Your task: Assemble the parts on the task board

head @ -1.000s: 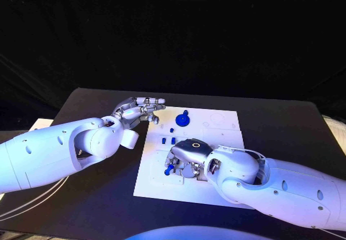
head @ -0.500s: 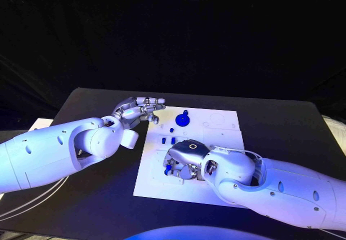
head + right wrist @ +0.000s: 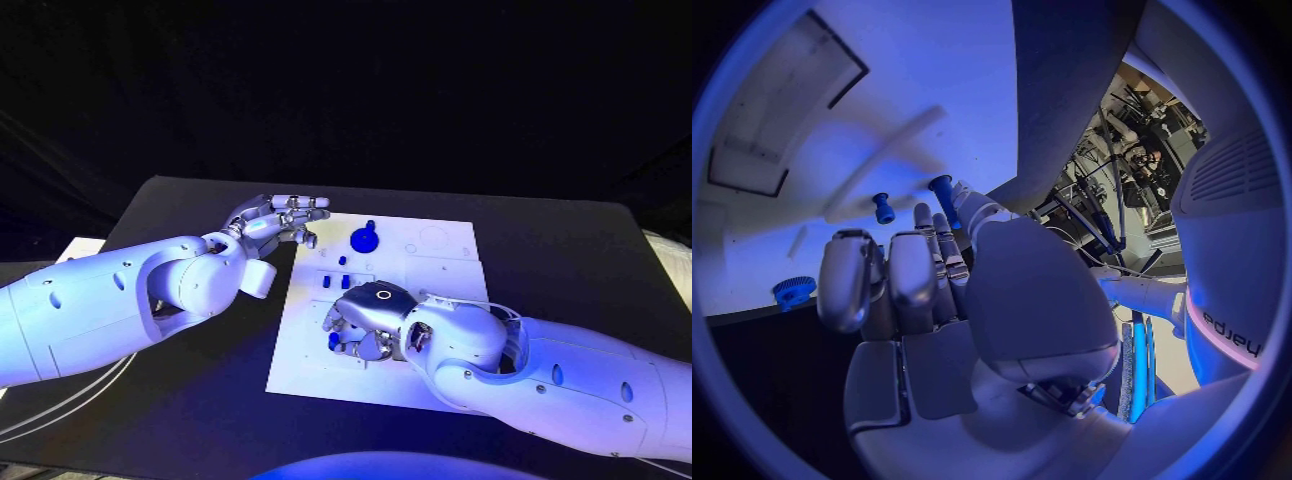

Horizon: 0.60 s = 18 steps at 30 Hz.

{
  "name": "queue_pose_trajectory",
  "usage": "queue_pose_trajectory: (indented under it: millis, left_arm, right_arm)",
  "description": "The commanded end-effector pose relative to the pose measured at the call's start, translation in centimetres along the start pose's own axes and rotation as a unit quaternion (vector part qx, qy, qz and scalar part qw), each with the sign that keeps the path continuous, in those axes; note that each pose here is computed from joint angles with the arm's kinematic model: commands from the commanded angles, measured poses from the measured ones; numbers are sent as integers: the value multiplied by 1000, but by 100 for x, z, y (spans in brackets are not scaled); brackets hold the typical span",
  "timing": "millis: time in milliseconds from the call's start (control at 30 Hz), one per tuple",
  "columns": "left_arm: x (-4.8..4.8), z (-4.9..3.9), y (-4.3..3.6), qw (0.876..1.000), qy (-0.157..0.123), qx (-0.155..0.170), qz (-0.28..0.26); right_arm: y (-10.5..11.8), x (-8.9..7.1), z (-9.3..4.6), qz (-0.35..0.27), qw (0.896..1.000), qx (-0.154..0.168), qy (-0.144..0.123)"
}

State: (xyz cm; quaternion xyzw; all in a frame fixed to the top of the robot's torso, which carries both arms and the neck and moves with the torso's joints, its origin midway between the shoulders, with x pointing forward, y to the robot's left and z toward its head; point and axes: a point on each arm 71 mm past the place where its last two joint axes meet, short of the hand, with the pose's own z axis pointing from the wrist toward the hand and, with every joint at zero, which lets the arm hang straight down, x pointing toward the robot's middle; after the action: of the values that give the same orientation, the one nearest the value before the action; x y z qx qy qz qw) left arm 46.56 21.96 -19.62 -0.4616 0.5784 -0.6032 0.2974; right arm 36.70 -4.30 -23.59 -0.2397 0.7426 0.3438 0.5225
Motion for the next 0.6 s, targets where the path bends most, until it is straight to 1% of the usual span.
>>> queue_pose_trajectory:
  millis: [33,133,200,300,367,467,600]
  left_arm:
    - [23,2,-4,1000,11,2,-2]
    - [21,2,-4,1000,11,2,-2]
    - [17,0,-4,1000,11,2,-2]
    - [9,-4,-4,1000,10,1,-2]
    - [3,-8,-5,1000,10,1,-2]
    - [-2,-12,-6,1000,9,1,-2]
    - [-10,-17,-7,1000,9,1,-2]
  right_arm:
    - [-10,-41,-21,2,999,2,-32]
    - [-36,-75,-65,8,998,2,-56]
    - [-70,-113,-124,15,997,2,-75]
    - [-149,-189,-243,38,994,7,-99]
    - [-232,-259,-355,63,991,15,-113]
    - [-397,-362,-543,115,985,41,-121]
    - [-663,-459,-839,174,973,97,-117]
